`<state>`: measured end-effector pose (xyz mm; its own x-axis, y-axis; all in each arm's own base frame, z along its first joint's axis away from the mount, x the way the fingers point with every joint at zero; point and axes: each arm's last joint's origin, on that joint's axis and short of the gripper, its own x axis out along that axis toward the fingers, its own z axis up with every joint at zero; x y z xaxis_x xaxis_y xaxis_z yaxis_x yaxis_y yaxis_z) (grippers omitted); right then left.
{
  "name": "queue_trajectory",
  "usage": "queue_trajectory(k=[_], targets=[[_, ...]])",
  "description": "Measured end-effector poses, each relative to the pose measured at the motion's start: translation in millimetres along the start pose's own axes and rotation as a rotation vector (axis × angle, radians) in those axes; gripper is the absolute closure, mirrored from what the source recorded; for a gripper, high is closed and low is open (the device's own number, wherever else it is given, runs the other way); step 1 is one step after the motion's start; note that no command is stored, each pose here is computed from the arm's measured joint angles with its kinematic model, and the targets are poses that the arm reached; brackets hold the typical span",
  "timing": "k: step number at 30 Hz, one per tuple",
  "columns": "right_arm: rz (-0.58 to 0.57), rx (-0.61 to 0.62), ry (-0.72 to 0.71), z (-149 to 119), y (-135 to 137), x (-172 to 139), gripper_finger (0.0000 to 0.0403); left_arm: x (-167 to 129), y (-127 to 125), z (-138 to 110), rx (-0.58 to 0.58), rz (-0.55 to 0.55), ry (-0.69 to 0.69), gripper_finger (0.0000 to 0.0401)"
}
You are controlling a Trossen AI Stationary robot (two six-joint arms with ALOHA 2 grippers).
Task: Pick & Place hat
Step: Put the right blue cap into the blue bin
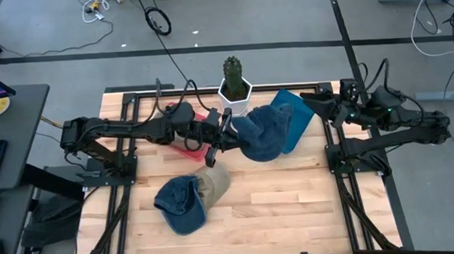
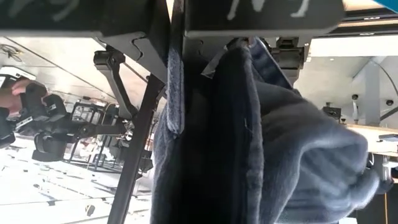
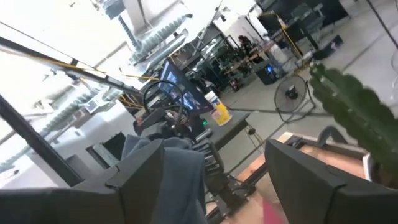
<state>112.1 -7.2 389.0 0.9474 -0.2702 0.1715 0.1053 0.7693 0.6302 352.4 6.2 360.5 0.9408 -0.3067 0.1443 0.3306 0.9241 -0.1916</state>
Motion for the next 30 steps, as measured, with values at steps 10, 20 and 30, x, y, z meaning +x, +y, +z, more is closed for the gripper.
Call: queue_trajectory(k=[10,20,30], targets=[[0.077,0.044,0.118,-14,3,22,0.0124,-8,-4,0,-0.016,-0.016,0.098,0.039],[0.136,-0.06,0.205,-34,3,55,0.0124,-24,-11,-5,-0.028,0.015,0.291,0.039],[0.212,-0.086,0.326,-52,-7,84,0.0124,-31,-13,-17,-0.051,0.032,0.434,0.039]])
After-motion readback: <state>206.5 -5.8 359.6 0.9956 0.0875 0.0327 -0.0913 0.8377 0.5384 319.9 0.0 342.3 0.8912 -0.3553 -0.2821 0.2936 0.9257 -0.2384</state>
